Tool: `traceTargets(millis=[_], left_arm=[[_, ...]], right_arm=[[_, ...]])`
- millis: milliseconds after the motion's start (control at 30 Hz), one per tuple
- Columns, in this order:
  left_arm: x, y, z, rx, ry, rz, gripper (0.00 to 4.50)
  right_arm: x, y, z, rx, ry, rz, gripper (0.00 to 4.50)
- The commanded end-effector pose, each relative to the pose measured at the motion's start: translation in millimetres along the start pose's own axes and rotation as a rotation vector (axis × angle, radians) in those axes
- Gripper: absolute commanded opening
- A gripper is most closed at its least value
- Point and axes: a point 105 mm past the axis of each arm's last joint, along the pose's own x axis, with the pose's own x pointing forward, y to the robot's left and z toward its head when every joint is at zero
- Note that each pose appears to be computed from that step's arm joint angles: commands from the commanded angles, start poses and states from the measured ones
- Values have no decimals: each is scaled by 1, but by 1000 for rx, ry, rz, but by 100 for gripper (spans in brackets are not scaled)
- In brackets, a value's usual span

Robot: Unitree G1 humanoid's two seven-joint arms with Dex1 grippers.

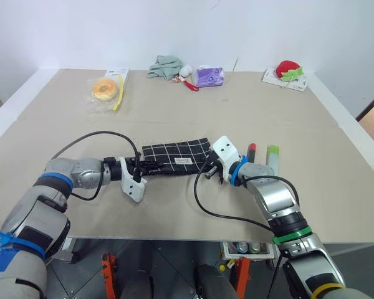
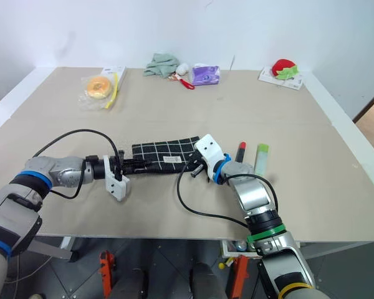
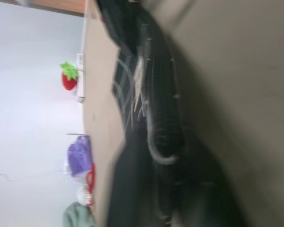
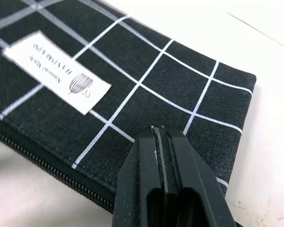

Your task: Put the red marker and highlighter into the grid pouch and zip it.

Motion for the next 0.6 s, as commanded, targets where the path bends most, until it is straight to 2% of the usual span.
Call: traceTargets(millis=[33, 167, 300, 367, 400, 500, 533, 600], left_arm=[[-4, -13, -1, -36, 12, -47, 3], [-4, -12, 0, -72, 10, -44, 3], [-3, -11, 3, -114, -2, -42, 3], [-3, -11, 5, -134, -8, -39, 0], [-3, -10, 5, -147, -6, -33, 0], [-4, -9, 6, -172, -1, -21, 0], [-5, -9, 6, -175, 1, -19, 0], [-5, -11, 6, -186, 8, -22, 0]], right_arm=[[0, 5, -2, -2, 5, 16, 0], [-4, 3, 10, -11, -63, 5, 0], [-20, -7, 38, 60, -217, -23, 0], [-36, -9, 48, 133, -269, 6, 67], [-45, -9, 51, 163, -284, 23, 79], [-63, -14, 52, 181, -283, 15, 239], [-67, -18, 48, 192, -254, -9, 277], [-72, -21, 35, 216, -172, -45, 385]])
